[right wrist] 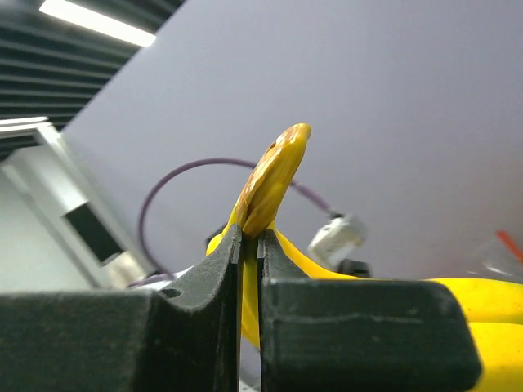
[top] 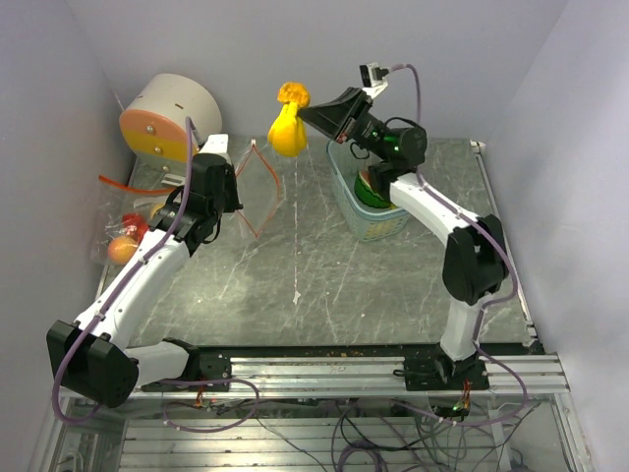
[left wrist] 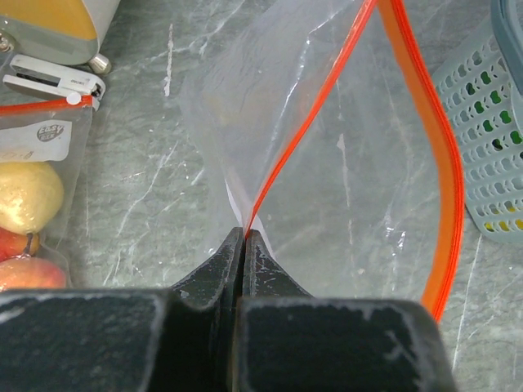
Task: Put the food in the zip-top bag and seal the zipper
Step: Place the fake fruit in the zipper food storage bag.
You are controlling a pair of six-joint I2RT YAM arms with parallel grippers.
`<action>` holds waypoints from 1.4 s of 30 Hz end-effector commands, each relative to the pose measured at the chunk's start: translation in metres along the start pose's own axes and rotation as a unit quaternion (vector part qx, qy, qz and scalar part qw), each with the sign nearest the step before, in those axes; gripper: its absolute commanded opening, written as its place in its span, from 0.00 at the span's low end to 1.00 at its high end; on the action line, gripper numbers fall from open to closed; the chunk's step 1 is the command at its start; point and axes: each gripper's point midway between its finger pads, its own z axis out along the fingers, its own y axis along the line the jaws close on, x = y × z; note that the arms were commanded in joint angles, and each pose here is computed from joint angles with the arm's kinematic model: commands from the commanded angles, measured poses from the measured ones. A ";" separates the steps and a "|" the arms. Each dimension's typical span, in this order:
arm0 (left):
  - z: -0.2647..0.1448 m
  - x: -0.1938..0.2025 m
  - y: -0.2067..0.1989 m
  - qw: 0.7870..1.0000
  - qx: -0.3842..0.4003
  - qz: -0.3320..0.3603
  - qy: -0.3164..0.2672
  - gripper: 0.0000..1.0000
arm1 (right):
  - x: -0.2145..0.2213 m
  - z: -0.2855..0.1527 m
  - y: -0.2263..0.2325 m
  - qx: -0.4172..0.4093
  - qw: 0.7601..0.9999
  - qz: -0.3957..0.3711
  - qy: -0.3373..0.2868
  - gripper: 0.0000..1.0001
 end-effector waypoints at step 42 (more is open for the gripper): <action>-0.041 -0.064 -0.045 0.986 0.113 -0.110 -0.056 0.07 | 0.094 -0.033 -0.099 0.251 0.962 -0.089 0.061 0.25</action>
